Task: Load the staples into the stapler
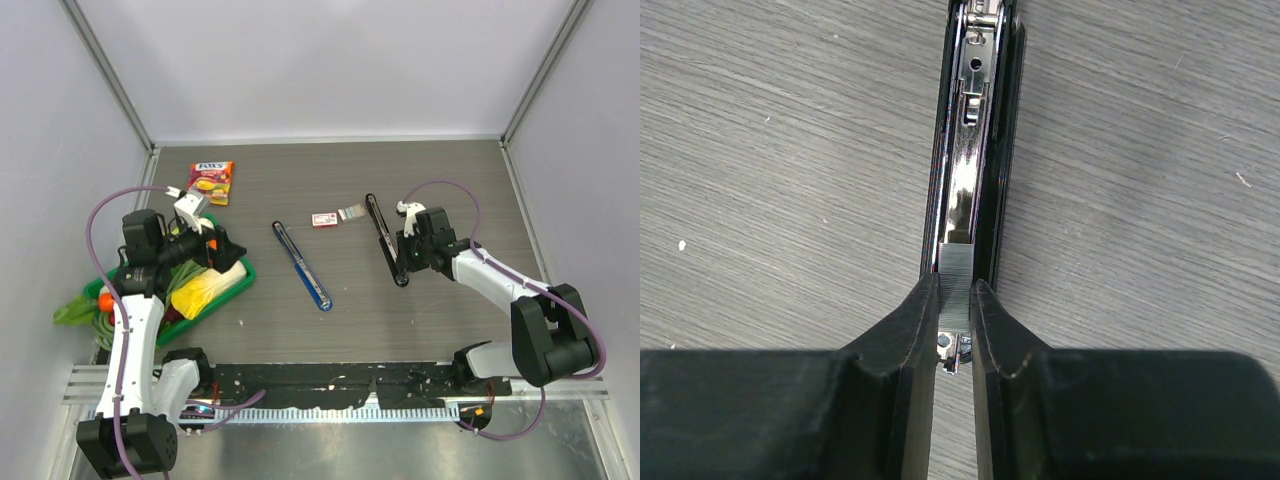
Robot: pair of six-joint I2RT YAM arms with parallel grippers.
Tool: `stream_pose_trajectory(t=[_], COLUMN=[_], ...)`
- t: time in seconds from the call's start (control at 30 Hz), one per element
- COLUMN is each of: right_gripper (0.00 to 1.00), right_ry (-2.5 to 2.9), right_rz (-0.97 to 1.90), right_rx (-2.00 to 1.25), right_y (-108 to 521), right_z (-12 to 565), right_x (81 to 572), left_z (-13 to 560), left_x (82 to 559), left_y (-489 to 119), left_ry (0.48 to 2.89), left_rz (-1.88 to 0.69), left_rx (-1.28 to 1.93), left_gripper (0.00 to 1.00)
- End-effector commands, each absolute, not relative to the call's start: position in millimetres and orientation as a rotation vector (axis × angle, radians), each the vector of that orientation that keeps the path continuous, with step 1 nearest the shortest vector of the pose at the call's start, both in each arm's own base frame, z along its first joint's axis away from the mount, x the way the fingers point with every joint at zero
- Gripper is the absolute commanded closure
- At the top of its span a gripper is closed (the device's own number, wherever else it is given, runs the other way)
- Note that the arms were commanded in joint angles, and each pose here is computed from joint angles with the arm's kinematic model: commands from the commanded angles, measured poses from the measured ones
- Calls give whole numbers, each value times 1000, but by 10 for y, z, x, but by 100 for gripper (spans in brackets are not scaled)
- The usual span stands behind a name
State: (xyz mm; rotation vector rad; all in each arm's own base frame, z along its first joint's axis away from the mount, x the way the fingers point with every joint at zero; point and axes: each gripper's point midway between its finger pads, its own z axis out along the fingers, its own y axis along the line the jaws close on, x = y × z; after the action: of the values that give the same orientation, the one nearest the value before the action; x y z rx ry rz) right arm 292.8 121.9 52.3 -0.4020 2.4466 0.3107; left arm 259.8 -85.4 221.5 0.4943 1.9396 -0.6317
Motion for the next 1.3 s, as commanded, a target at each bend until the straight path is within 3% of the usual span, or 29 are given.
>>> stream_pose_trajectory(t=[0.0, 0.37, 1.27], right_gripper=[82, 82, 82], right_ry=[2421, 2357, 2421], right_rz=[313, 350, 335], right_rx=[-377, -350, -338], right_y=[1256, 1317, 1294], right_z=[643, 907, 665], right_x=[3010, 3005, 2950], left_z=[2302, 2299, 2283], left_x=[2625, 2630, 2639], left_y=[-857, -851, -838], left_ry=[1892, 1893, 1894], left_rz=[-633, -633, -630], left_rx=[498, 495, 491], left_gripper=[0, 0, 0])
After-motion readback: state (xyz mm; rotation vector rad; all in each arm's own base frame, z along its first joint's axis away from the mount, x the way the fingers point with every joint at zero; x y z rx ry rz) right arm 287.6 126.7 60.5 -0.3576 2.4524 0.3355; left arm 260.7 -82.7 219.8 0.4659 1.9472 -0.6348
